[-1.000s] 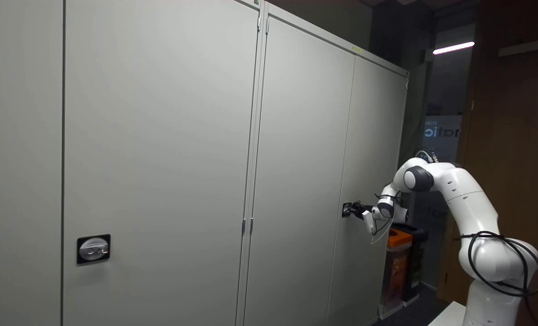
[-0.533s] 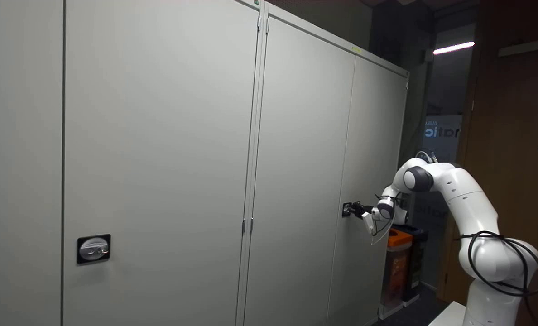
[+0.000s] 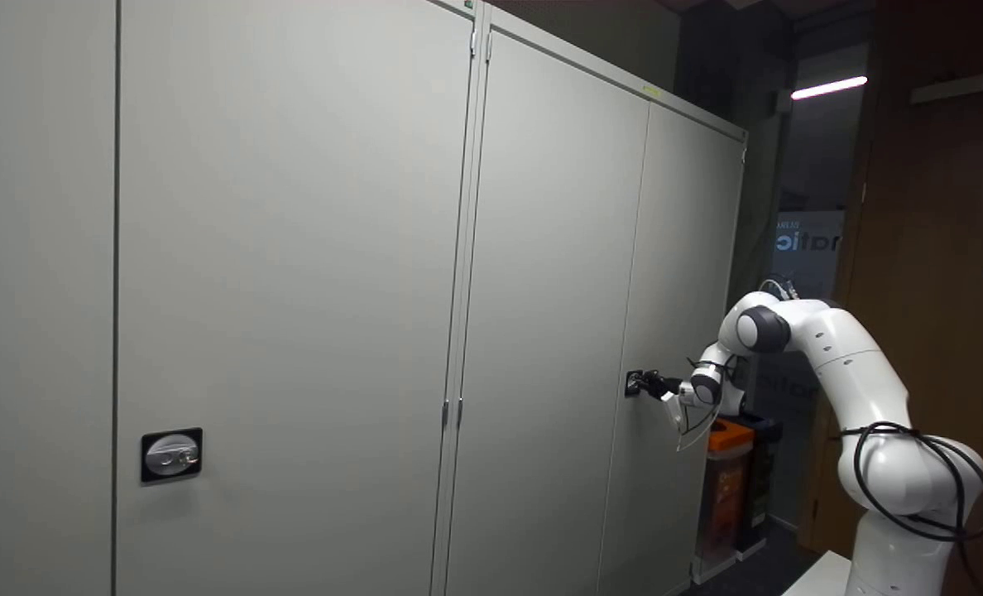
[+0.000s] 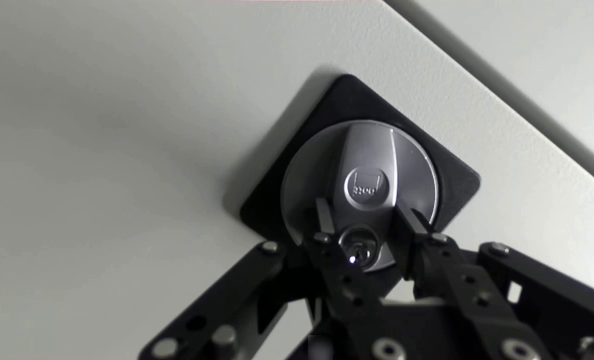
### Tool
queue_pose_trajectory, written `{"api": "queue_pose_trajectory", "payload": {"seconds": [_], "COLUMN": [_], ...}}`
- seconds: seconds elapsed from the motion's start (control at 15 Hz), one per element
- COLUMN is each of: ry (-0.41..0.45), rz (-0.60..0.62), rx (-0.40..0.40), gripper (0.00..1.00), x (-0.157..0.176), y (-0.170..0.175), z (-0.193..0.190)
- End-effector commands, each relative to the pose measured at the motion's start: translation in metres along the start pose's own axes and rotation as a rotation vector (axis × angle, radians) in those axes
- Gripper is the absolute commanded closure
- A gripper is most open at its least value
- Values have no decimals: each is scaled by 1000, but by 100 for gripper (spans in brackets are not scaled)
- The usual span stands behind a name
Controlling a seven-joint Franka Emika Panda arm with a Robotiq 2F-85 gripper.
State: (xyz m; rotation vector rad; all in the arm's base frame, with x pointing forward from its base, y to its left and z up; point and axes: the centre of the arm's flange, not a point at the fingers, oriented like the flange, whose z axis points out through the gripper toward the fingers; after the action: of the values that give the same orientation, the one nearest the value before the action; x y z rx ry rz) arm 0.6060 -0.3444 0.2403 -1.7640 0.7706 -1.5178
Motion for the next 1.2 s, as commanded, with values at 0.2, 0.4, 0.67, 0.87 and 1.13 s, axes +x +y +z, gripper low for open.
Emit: {"api": "queue_pose_trajectory", "payload": {"seconds": [0.2, 0.4, 0.67, 0.87, 1.13], "ry": [105, 111, 119, 122, 126], "rz": [-82, -113, -142, -166, -209], "rx": [28, 37, 43, 51, 61], "gripper": [92, 92, 92, 92, 92], "x": [28, 27, 26, 26, 25], "y": [9, 10, 11, 12, 12], "z": [25, 25, 25, 24, 24]}}
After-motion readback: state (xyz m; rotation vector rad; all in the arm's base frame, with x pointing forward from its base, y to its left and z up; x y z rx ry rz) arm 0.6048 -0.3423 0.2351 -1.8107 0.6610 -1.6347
